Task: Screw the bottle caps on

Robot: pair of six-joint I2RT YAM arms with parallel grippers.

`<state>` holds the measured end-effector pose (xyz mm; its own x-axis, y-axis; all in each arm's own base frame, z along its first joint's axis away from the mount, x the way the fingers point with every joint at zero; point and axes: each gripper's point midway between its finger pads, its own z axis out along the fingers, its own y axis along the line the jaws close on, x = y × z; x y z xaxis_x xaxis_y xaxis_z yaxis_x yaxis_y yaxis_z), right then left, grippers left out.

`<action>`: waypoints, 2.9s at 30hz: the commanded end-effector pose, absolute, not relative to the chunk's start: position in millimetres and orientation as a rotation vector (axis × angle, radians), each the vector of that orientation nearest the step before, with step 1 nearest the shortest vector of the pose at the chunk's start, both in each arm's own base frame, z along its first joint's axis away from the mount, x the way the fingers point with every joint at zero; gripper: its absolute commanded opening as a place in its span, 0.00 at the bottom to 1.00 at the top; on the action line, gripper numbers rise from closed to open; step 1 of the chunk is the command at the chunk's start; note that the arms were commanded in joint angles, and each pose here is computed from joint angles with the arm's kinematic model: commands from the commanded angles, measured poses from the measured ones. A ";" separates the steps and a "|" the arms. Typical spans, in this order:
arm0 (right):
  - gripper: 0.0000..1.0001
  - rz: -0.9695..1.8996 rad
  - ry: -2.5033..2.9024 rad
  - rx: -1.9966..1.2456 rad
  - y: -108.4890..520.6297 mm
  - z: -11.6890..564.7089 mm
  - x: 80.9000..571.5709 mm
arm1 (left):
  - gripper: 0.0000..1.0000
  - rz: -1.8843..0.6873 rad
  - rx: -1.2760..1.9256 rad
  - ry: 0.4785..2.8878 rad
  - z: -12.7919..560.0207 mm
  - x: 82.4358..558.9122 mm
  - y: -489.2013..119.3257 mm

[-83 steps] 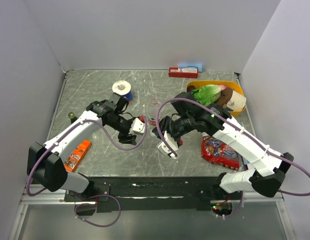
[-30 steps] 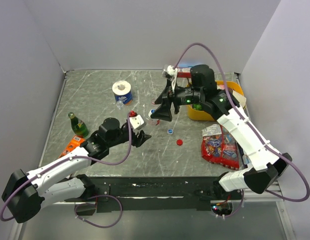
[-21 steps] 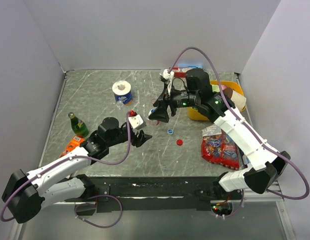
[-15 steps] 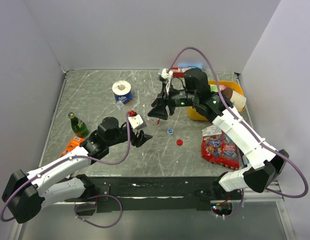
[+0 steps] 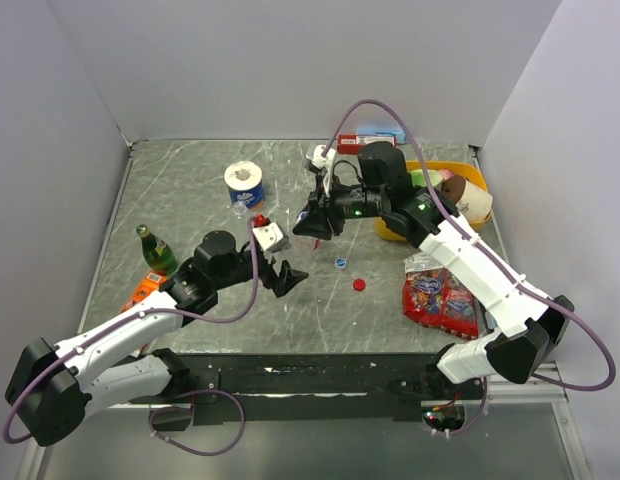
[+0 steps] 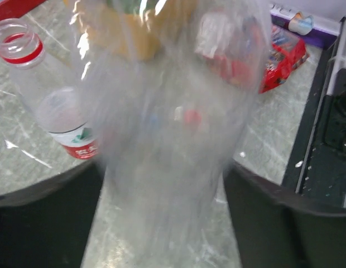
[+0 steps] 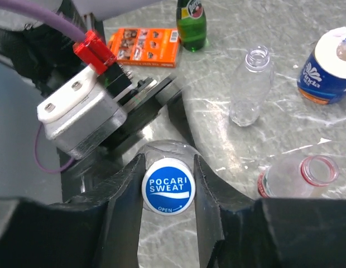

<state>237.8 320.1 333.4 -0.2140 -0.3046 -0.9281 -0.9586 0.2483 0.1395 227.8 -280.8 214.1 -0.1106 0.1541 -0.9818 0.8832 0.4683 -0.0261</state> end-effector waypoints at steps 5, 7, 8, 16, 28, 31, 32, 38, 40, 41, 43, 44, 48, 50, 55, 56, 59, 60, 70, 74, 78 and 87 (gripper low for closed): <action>0.02 0.655 1.590 -1.237 241.3 384.8 258.0 | 0.96 -0.764 0.885 1.642 222.4 235.2 -255.0; 0.00 0.607 1.618 -1.237 226.5 374.9 263.1 | 0.96 -0.754 0.906 1.686 212.3 228.8 -243.8; 0.00 0.590 1.643 -1.229 221.5 369.6 265.3 | 0.96 -0.747 0.907 1.693 211.1 229.1 -238.7; 0.00 0.457 1.695 -1.138 202.2 328.7 323.9 | 0.96 -0.684 0.893 1.676 225.2 235.4 -227.3; 0.03 0.488 1.642 -1.079 217.4 291.1 404.3 | 0.96 -0.611 0.762 1.705 248.2 274.1 -201.7; 0.10 0.490 1.657 -1.079 219.2 280.4 411.6 | 0.96 -0.609 0.753 1.715 248.3 277.2 -198.3; 0.18 0.479 1.655 -1.077 218.4 275.0 414.9 | 0.96 -0.607 0.755 1.712 249.3 277.9 -197.9; 0.35 0.443 1.713 -1.072 216.7 244.1 433.6 | 0.96 -0.593 0.751 1.723 246.9 283.8 -192.9; 0.35 0.443 1.717 -1.080 218.0 237.5 435.8 | 0.96 -0.588 0.753 1.724 246.1 286.4 -192.3; 0.36 0.445 1.726 -1.080 217.5 234.0 436.8 | 0.96 -0.585 0.751 1.725 246.5 287.5 -191.9; 0.36 0.451 1.758 -1.080 218.1 223.5 438.8 | 0.96 -0.581 0.748 1.728 245.4 289.8 -191.1; 0.36 0.451 1.770 -1.078 217.8 219.7 440.2 | 0.96 -0.582 0.744 1.729 246.2 290.8 -191.0; 0.44 0.454 1.808 -1.061 216.3 206.2 442.7 | 0.96 -0.566 0.730 1.740 244.5 294.1 -187.4; 0.52 0.453 1.821 -1.050 215.5 203.4 443.2 | 0.96 -0.553 0.718 1.753 243.6 295.6 -184.8; 0.66 0.455 1.828 -1.030 214.6 205.9 441.7 | 0.96 -0.523 0.683 1.756 245.7 300.8 -178.6; 0.66 0.455 1.828 -1.029 214.0 206.7 442.4 | 0.96 -0.522 0.681 1.753 246.4 301.4 -178.2; 0.67 0.452 1.817 -1.028 214.8 213.1 442.3 | 0.96 -0.524 0.682 1.750 247.8 301.4 -177.3; 0.68 0.450 1.814 -1.029 214.8 215.2 442.5 | 0.96 -0.525 0.682 1.750 247.8 301.3 -177.2; 0.76 0.370 1.666 -0.958 210.6 303.9 453.5 | 0.96 -0.492 0.630 1.708 277.8 303.7 -164.1; 0.79 0.459 1.591 -0.919 226.0 350.4 443.4 | 0.96 -0.470 0.571 1.669 304.4 307.7 -153.0; 0.80 0.562 1.514 -1.004 273.2 365.0 411.6 | 0.96 -0.415 0.387 1.617 347.6 320.0 -123.3; 0.81 0.742 1.475 -1.085 381.2 347.3 363.8 | 0.96 -0.303 0.136 1.485 425.3 328.4 -64.1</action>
<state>370.0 346.4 329.7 0.0098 -0.2984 -0.9544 -0.9134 0.3858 -0.1300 334.8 -79.5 388.3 -0.0253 -0.0422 -0.9988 0.3394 0.9394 -0.0483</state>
